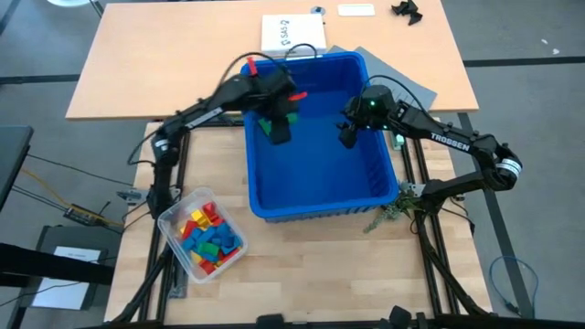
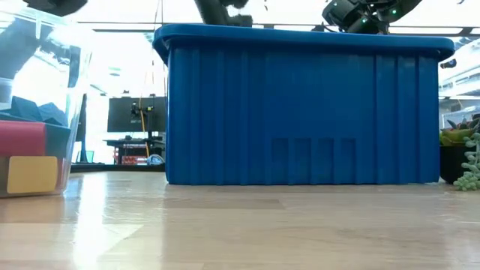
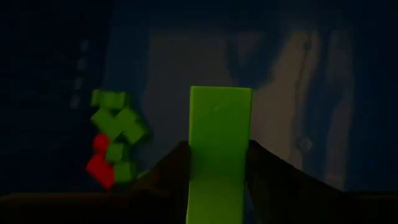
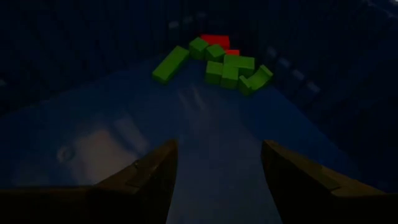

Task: Sort Items/Unsort Items

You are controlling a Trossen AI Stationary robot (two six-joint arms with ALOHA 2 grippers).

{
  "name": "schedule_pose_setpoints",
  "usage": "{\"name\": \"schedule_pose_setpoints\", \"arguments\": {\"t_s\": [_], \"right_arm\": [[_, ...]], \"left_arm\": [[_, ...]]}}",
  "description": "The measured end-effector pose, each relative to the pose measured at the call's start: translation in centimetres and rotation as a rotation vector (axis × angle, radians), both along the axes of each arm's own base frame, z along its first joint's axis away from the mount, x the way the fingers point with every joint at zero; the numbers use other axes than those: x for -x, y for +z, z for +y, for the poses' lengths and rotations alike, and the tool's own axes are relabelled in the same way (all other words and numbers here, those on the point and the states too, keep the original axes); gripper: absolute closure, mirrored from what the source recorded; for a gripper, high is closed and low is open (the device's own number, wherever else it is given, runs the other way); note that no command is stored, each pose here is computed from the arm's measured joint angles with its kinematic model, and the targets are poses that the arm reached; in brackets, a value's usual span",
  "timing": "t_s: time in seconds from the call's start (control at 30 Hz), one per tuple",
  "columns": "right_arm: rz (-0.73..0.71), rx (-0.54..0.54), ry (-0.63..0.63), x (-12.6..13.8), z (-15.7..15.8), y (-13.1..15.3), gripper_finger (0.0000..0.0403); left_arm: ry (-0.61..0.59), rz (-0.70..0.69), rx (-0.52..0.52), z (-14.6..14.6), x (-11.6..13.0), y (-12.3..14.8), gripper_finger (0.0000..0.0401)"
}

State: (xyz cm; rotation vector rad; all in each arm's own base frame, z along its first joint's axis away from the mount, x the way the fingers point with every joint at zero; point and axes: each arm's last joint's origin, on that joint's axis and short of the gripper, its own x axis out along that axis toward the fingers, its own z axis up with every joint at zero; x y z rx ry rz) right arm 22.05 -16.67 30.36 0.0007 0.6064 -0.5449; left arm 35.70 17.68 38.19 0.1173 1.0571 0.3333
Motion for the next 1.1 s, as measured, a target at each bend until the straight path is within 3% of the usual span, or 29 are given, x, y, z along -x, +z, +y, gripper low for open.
{"name": "schedule_pose_setpoints", "arguments": {"t_s": [0.23,0.5,0.73,1.0,1.1], "right_arm": [[0.0,0.0,0.0,0.0,0.0,0.0,0.0173],[-0.001,0.001,0.0,0.0,0.0,0.0,0.0174],[-0.001,0.001,0.0,0.0,0.0,0.0,0.0174],[-0.003,0.0,0.025,0.0,0.0,0.0,0.0174],[0.001,0.005,0.033,0.0,0.0,0.0,0.0174]], "left_arm": [[0.108,-0.044,-0.031,-5.0,4.9,5.3,0.0268],[0.232,-0.082,-0.003,-11.6,10.9,6.9,0.0268],[0.304,-0.105,0.152,-17.1,15.1,3.9,0.0268],[0.295,0.031,0.349,-22.9,17.8,-1.3,0.0268],[0.31,0.101,0.37,-24.5,18.3,-3.4,0.0268]]}}
